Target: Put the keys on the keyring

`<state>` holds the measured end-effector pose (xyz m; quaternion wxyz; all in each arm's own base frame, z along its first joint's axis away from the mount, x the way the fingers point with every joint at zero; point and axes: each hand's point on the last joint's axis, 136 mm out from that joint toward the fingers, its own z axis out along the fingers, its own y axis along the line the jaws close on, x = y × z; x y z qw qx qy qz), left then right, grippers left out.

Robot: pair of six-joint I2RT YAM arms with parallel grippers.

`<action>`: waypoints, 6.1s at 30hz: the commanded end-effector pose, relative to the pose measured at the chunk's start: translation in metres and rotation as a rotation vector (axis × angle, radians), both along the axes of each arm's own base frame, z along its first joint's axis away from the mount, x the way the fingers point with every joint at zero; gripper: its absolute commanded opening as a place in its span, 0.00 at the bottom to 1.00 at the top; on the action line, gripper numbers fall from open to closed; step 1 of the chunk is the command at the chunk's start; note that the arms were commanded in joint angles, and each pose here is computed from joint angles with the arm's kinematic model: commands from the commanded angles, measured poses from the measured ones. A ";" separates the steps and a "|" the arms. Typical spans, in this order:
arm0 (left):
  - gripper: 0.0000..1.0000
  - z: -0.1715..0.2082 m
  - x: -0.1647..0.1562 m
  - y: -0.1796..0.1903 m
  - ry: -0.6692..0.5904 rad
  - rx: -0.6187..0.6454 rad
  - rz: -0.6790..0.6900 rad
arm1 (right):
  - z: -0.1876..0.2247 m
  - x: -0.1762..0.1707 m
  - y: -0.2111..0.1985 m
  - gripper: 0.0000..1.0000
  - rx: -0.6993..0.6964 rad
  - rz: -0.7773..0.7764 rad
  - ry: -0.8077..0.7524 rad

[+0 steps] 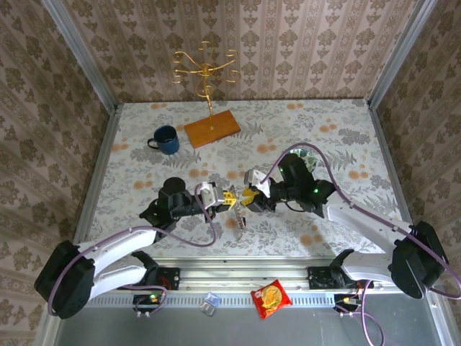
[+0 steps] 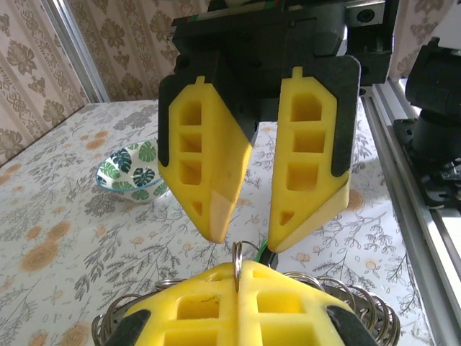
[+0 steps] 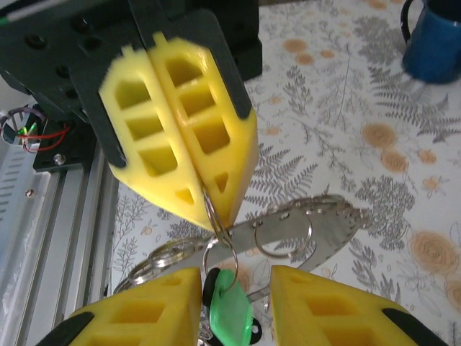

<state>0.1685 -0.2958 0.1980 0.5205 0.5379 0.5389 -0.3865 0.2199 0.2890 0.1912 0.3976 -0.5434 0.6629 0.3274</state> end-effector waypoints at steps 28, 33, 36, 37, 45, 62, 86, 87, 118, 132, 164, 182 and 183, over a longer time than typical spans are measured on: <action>0.23 0.009 0.000 0.004 0.014 -0.014 0.007 | 0.013 -0.002 0.007 0.00 -0.029 0.105 -0.074; 0.23 0.005 0.000 0.003 0.009 0.066 -0.013 | 0.010 -0.005 0.008 0.00 -0.113 0.134 -0.083; 0.23 0.007 0.001 0.001 -0.001 0.079 -0.021 | 0.009 -0.007 0.010 0.00 -0.159 0.154 -0.099; 0.23 0.007 0.001 0.001 -0.002 0.081 -0.022 | 0.008 -0.009 0.010 0.00 -0.180 0.163 -0.104; 0.04 0.003 -0.002 -0.001 0.002 0.136 -0.058 | 0.016 -0.013 0.019 0.00 -0.192 0.203 -0.115; 0.00 0.021 0.003 0.001 -0.025 -0.090 0.023 | 0.013 -0.001 0.006 0.31 0.066 -0.002 -0.038; 0.00 0.022 -0.003 0.002 0.018 -0.136 -0.001 | 0.020 0.006 0.012 0.30 0.110 0.020 -0.046; 0.00 0.023 -0.002 0.002 0.016 -0.137 -0.001 | 0.020 0.007 0.012 0.30 0.108 0.015 -0.048; 0.20 0.014 0.006 0.005 0.050 -0.102 0.036 | 0.020 0.006 0.012 0.00 0.049 0.082 -0.045; 0.20 0.006 0.011 0.004 0.031 0.040 0.037 | 0.013 -0.005 0.015 0.00 -0.114 0.159 -0.068; 0.00 0.003 0.005 0.005 -0.004 0.057 0.014 | -0.008 0.003 -0.004 0.23 -0.178 0.023 -0.005; 0.00 -0.004 0.004 0.003 -0.007 0.064 0.018 | -0.015 0.007 0.008 0.23 -0.129 0.028 0.035; 0.00 -0.005 0.004 0.003 -0.008 0.062 0.017 | -0.014 0.007 0.009 0.25 -0.117 0.030 0.031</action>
